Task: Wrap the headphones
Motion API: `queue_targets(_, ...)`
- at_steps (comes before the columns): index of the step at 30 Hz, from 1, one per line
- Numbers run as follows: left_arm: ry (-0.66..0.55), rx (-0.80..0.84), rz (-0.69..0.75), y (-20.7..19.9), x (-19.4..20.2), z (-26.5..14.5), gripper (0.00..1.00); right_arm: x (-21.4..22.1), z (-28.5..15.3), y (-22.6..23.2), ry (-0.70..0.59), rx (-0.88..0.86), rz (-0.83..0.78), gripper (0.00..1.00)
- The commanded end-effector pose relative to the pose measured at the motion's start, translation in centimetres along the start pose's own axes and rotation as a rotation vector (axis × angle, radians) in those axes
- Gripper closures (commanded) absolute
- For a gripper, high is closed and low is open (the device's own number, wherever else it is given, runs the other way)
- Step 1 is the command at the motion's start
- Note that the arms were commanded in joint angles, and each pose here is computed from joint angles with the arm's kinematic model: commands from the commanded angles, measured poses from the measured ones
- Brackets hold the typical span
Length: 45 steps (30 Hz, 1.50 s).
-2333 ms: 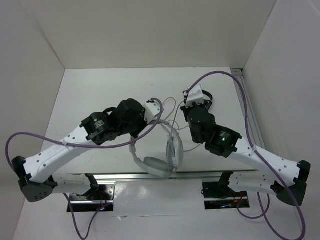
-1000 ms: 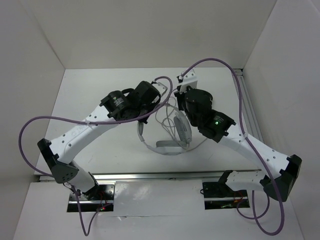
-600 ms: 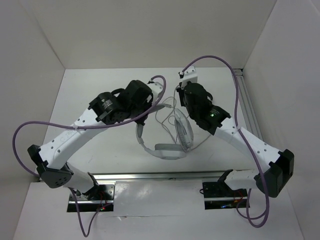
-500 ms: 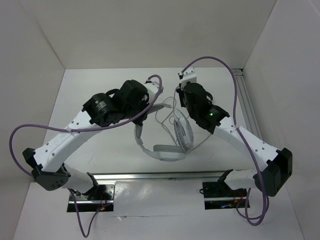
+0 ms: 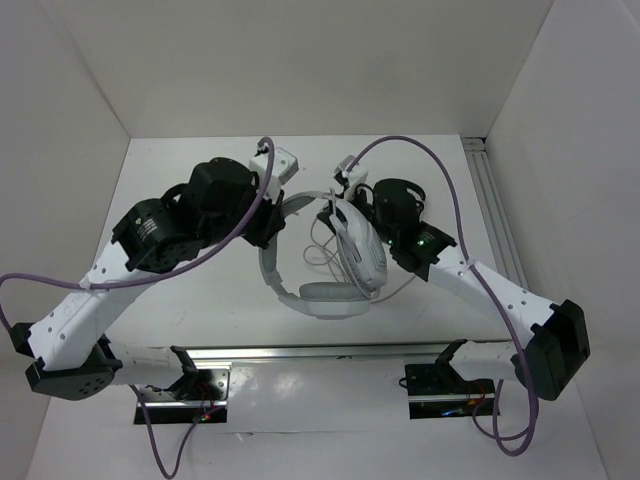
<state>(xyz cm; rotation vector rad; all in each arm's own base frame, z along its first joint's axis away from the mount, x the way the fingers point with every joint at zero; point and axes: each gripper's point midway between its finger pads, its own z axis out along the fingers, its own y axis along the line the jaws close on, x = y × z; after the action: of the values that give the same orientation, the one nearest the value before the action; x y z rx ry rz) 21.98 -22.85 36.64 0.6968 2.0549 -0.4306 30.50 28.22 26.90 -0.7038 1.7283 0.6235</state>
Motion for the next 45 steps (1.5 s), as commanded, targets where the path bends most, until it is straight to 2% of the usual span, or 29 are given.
queue_targets(1,-0.252,0.025,-0.146,-0.4,-5.9,-3.9,1.00,-4.6,0.2,4.1,-0.225,-0.243,-0.007,0.67)
queue_targets(3,-0.295,-0.029,-0.194,0.6,-6.7,-4.6,1.00,-4.3,1.9,3.9,-0.253,-0.268,0.009,0.67)
queue_targets(6,-0.411,-0.045,-0.278,1.4,-9.1,-7.7,1.00,-2.5,4.6,3.2,-0.245,-0.318,0.099,0.61)
queue_targets(7,-0.442,-0.069,-0.301,2.0,-9.7,-8.5,1.00,-3.2,5.0,4.0,-0.292,-0.377,0.100,0.59)
queue_targets(8,-0.462,-0.074,-0.317,2.2,-10.4,-8.9,1.00,-3.2,5.7,4.0,-0.291,-0.403,0.150,0.57)
queue_targets(9,-0.490,-0.077,-0.336,2.3,-11.7,-9.6,1.00,-1.2,7.8,3.9,-0.246,-0.420,0.188,0.57)
queue_targets(11,-0.475,-0.156,-0.358,3.7,-12.1,-9.6,1.00,-2.1,9.3,5.4,-0.264,-0.496,0.226,0.57)
queue_targets(13,-0.475,-0.223,-0.396,5.0,-13.5,-8.7,1.00,-0.4,11.6,7.2,-0.230,-0.536,0.244,0.57)
queue_targets(16,-0.476,-0.319,-0.435,8.9,-14.5,-8.1,1.00,1.9,13.1,9.6,-0.190,-0.559,0.257,0.78)
queue_targets(17,-0.438,-0.313,-0.438,9.6,-14.6,-5.9,1.00,2.4,13.1,9.8,-0.180,-0.553,0.263,0.86)
queue_targets(18,-0.428,-0.389,-0.472,13.1,-14.2,-5.6,1.00,3.1,13.2,10.3,-0.173,-0.561,0.263,0.97)
queue_targets(19,-0.422,-0.406,-0.498,14.5,-14.1,-5.1,1.00,3.7,13.2,10.8,-0.168,-0.560,0.266,0.99)
queue_targets(20,-0.379,-0.390,-0.511,15.7,-13.7,-3.2,1.00,4.6,12.9,10.6,-0.152,-0.541,0.276,0.99)
queue_targets(21,-0.372,-0.454,-0.548,19.0,-12.9,-3.4,1.00,5.0,12.6,11.0,-0.145,-0.547,0.265,0.99)
queue_targets(23,-0.354,-0.477,-0.577,21.6,-12.3,-2.6,1.00,6.2,11.3,11.5,-0.117,-0.549,0.259,0.99)
queue_targets(24,-0.347,-0.519,-0.608,24.1,-11.5,-2.9,1.00,6.7,10.8,11.4,-0.111,-0.547,0.250,0.96)
queue_targets(25,-0.309,-0.528,-0.630,25.7,-10.6,-1.4,1.00,6.2,9.9,12.0,-0.122,-0.560,0.235,0.96)
queue_targets(27,-0.284,-0.539,-0.669,28.2,-9.4,-1.1,1.00,8.2,8.8,12.3,-0.075,-0.550,0.224,0.94)
queue_targets(29,-0.247,-0.531,-0.695,29.2,-8.1,-0.3,1.00,8.2,7.7,12.9,-0.075,-0.568,0.219,0.89)
queue_targets(32,-0.225,-0.532,-0.703,29.5,-7.2,0.7,1.00,9.2,6.6,13.5,-0.059,-0.618,0.215,0.88)
queue_targets(34,-0.217,-0.576,-0.683,30.0,-6.7,0.2,1.00,9.8,6.1,14.3,-0.041,-0.652,0.213,1.00)
queue_targets(35,-0.201,-0.592,-0.688,30.3,-6.1,0.5,1.00,9.8,6.1,14.3,-0.041,-0.652,0.213,1.00)
queue_targets(37,-0.163,-0.658,-0.689,31.3,-4.6,0.7,1.00,10.3,5.6,14.5,-0.004,-0.615,0.197,1.00)
queue_targets(38,-0.142,-0.682,-0.694,31.7,-3.8,0.9,1.00,9.1,4.7,15.2,-0.029,-0.617,0.165,1.00)
queue_targets(40,-0.088,-0.788,-0.695,32.8,-1.7,1.2,1.00,10.2,4.0,15.1,0.015,-0.557,0.118,1.00)
queue_targets(42,-0.037,-0.895,-0.689,33.9,0.3,1.0,1.00,8.7,2.2,16.1,-0.002,-0.550,0.070,1.00)
queue_targets(44,0.008,-0.935,-0.674,33.6,1.4,2.2,1.00,8.4,1.4,16.3,0.027,-0.485,0.001,1.00)
queue_targets(45,0.056,-0.968,-0.663,33.6,2.9,2.7,1.00,6.9,0.5,16.2,0.001,-0.460,-0.023,1.00)
